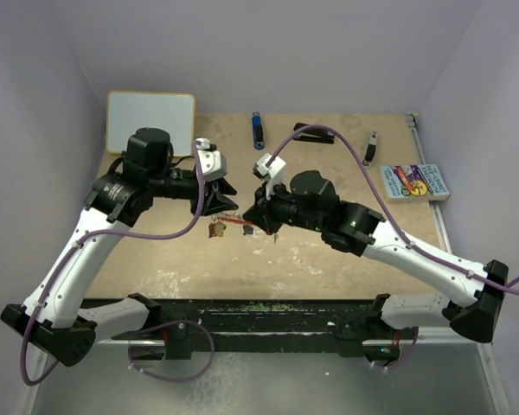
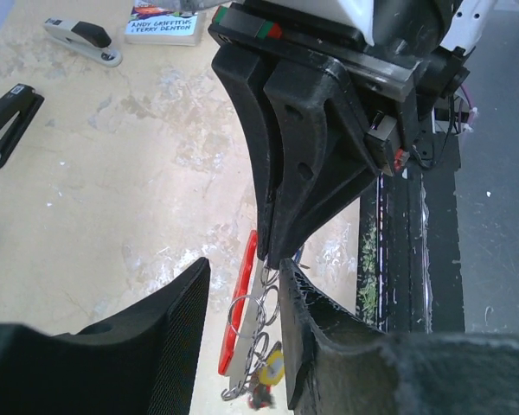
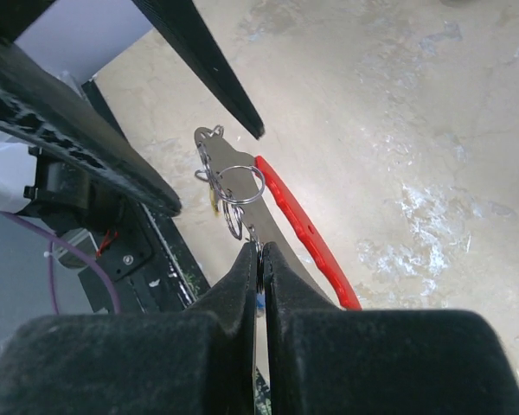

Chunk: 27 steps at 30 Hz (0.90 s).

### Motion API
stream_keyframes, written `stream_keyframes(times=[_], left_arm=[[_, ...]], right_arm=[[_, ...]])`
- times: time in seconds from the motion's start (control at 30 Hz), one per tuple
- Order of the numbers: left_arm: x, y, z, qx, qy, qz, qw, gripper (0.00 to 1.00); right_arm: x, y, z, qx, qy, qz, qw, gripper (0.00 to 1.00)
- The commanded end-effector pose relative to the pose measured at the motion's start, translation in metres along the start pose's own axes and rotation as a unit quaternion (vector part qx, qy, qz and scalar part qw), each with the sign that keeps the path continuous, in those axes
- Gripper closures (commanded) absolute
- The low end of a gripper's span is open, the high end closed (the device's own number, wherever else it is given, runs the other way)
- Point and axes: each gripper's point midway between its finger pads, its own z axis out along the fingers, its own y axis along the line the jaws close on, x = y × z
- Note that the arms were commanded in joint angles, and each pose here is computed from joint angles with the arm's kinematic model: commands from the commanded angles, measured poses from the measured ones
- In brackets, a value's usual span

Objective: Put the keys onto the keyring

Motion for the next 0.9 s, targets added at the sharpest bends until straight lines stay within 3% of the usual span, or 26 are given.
stream_keyframes(times=[0.0, 0.23, 0.43, 0.57, 0.87], left_arm=[[-0.025, 0.002, -0.006, -0.011, -0.026, 0.024, 0.999, 0.59], [-0.026, 0.004, -0.008, -0.021, -0.021, 0.015, 0.999, 0.59], [-0.014, 0.014, -0.015, -0.052, 0.026, 0.011, 0.998, 0.59], [-0.031, 0.016, -0.021, -0.079, -0.014, 0.043, 0.996, 0.59], [-0.027, 0.04, 0.006, -0.103, -0.06, -0.062, 0.991, 0.61]], right_arm=[[-0.027, -0.002, -0.013, 0.02, -0.055, 0.018, 0.998, 1.0], [-0.032, -0.011, -0.013, 0.051, -0.064, 0.045, 0.996, 1.0], [-0.042, -0.03, -0.007, 0.112, -0.074, 0.078, 0.988, 1.0], [-0.047, -0.039, -0.006, 0.147, -0.081, 0.11, 0.98, 1.0], [-0.084, -0.047, -0.021, 0.182, -0.143, 0.158, 0.96, 1.0]])
